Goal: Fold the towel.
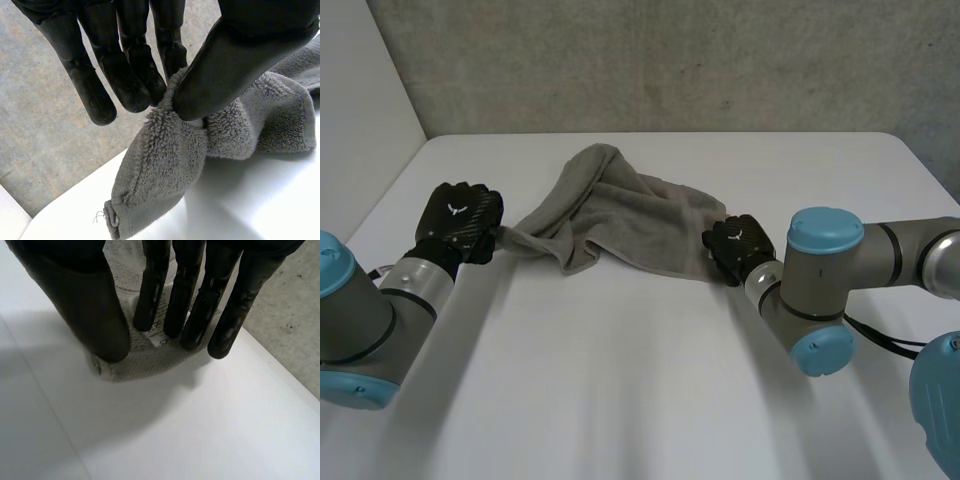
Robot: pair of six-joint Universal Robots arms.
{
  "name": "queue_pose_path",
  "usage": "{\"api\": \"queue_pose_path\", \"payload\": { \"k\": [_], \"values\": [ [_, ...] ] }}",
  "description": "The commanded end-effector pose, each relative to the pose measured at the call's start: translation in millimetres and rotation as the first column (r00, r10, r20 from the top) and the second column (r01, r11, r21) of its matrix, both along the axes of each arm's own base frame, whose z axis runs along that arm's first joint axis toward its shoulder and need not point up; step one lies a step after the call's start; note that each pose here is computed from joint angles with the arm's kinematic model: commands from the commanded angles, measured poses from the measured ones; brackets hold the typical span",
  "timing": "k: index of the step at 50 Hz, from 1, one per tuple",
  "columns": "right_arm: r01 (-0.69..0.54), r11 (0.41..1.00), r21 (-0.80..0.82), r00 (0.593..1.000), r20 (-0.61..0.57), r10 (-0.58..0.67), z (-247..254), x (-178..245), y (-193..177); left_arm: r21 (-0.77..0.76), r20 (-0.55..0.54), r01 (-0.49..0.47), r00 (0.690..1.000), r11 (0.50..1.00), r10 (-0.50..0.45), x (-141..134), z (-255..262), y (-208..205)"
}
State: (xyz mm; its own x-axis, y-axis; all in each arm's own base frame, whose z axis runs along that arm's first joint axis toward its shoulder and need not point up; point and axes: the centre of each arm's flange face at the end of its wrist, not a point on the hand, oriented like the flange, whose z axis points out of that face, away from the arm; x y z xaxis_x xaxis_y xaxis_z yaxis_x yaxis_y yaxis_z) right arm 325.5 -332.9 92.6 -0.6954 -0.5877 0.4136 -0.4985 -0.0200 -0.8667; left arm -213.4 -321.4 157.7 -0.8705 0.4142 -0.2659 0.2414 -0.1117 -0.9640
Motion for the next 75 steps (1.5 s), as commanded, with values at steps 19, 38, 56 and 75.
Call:
{"api": "queue_pose_path", "payload": {
  "k": [19,38,56,75],
  "values": [
    [0.036,0.998,-0.051,0.993,0.115,-0.030,54,-8,-7,-0.003,0.000,-0.002,1.000,1.000,0.002,0,1,0],
    [0.099,0.983,0.155,0.994,0.019,-0.103,18,-38,-4,-0.006,-0.001,0.000,1.000,1.000,0.000,0,2,1],
    [0.153,0.957,0.245,0.966,0.166,-0.197,16,-50,-21,-0.007,-0.001,0.000,1.000,1.000,0.000,0,0,1],
    [0.127,0.966,0.225,0.968,0.184,-0.170,13,-33,-26,-0.007,-0.001,0.000,1.000,1.000,0.000,0,0,0]
  ]
}}
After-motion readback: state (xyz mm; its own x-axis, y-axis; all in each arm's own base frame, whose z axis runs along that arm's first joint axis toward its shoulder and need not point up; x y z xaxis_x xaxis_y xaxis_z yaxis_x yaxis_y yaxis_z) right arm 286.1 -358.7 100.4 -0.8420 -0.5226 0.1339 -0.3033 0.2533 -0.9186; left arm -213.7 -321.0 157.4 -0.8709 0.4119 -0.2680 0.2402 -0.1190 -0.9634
